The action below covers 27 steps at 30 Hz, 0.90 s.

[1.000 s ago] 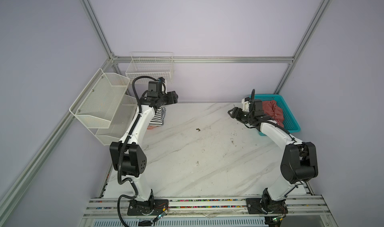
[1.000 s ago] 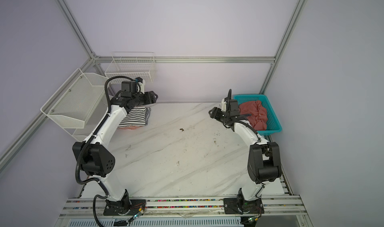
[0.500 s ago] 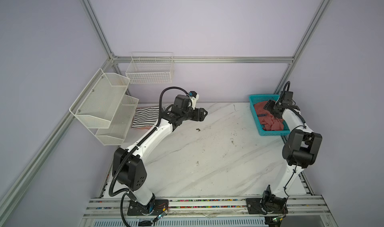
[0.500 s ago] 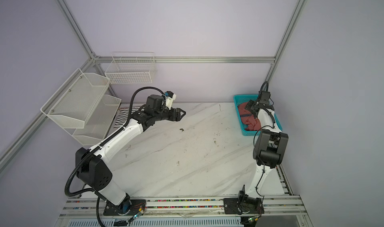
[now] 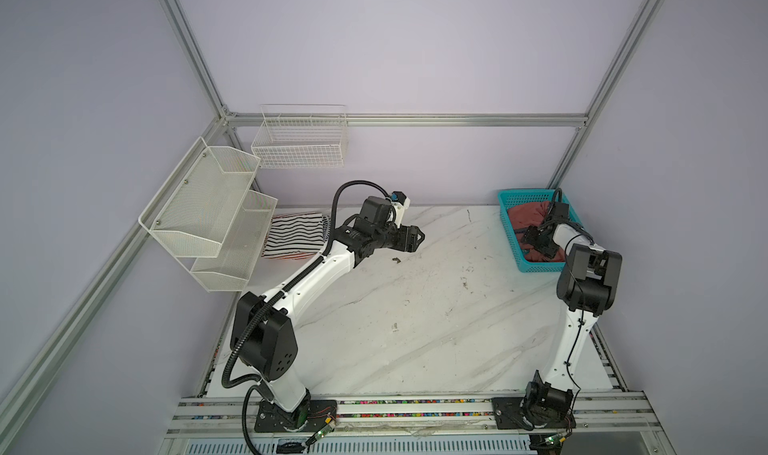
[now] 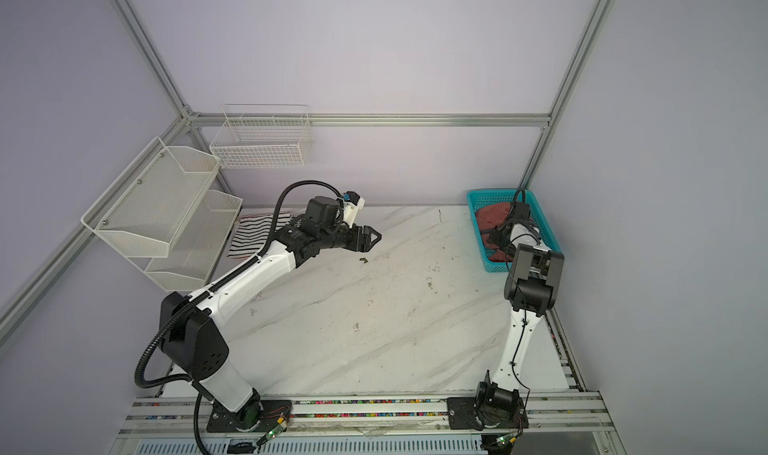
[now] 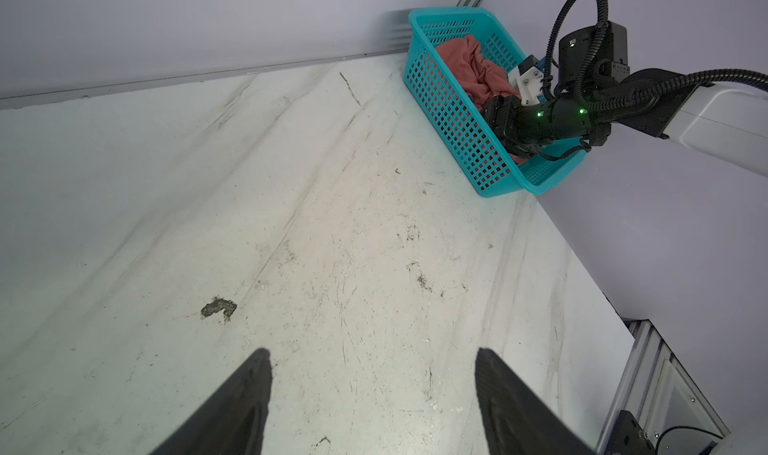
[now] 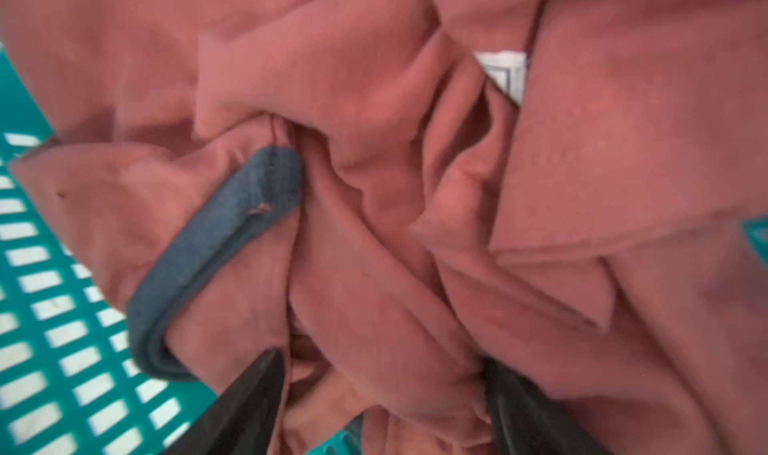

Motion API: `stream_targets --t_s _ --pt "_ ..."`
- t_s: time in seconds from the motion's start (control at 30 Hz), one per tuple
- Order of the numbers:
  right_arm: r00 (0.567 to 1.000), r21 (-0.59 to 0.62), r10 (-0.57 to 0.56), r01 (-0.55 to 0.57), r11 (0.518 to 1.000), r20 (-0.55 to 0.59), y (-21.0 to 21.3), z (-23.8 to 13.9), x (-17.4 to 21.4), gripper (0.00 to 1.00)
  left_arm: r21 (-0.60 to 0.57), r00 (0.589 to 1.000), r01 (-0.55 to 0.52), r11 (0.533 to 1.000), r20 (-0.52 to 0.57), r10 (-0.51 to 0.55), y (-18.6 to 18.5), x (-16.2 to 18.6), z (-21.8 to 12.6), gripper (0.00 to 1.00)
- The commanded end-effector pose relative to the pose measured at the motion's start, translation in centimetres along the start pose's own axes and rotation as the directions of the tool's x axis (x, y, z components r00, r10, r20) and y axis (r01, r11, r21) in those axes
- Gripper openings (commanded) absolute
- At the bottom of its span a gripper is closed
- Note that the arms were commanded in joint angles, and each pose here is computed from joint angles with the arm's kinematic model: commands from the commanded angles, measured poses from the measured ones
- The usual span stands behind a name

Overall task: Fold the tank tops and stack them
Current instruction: 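Reach the right gripper into the teal basket and grasp a red tank top, then lift the red tank top out of the basket with the right gripper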

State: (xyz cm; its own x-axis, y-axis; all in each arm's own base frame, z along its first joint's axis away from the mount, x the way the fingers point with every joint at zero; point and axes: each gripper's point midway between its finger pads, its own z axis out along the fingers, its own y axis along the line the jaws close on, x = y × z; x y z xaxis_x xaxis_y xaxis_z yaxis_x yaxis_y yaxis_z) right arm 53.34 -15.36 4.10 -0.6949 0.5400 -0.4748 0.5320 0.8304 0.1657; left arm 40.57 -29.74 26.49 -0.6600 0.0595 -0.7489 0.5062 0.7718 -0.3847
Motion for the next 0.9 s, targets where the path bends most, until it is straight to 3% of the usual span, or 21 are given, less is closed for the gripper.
stream_targets --t_s 0.0,0.17,0.3,0.47,0.7,0.87 --pt "0.998 0.025 -0.02 0.021 0.999 -0.063 -0.8 1.8 1.7 0.63 -0.009 1.0 0.003 1.0 -0.03 -0.003 0.3 1.4 0.6 0.76" --pt "0.999 0.025 -0.024 0.025 0.999 -0.042 -0.7 1.0 1.2 0.0 -0.014 0.999 0.003 1.0 -0.035 -0.003 0.3 1.5 0.8 0.76" --pt "0.998 0.008 -0.03 0.03 1.0 0.053 -0.2 -2.7 -1.1 0.0 -0.018 0.999 -0.004 1.0 -0.032 0.004 0.3 1.4 0.6 0.76" --pt "0.971 -0.047 -0.009 0.021 0.999 0.238 0.9 -10.7 -4.6 0.0 -0.023 1.0 -0.008 1.0 -0.026 0.007 0.3 1.3 0.3 0.76" --pt "0.876 -0.192 0.057 0.041 0.981 0.479 3.0 -23.7 -7.9 0.0 -0.021 1.0 -0.009 1.0 -0.025 0.009 0.2 1.3 0.2 0.76" --pt "0.796 -0.356 0.123 0.123 0.926 0.593 5.7 -32.8 -8.9 0.0 -0.02 1.0 -0.005 1.0 -0.021 0.005 0.2 1.4 -0.2 0.76"
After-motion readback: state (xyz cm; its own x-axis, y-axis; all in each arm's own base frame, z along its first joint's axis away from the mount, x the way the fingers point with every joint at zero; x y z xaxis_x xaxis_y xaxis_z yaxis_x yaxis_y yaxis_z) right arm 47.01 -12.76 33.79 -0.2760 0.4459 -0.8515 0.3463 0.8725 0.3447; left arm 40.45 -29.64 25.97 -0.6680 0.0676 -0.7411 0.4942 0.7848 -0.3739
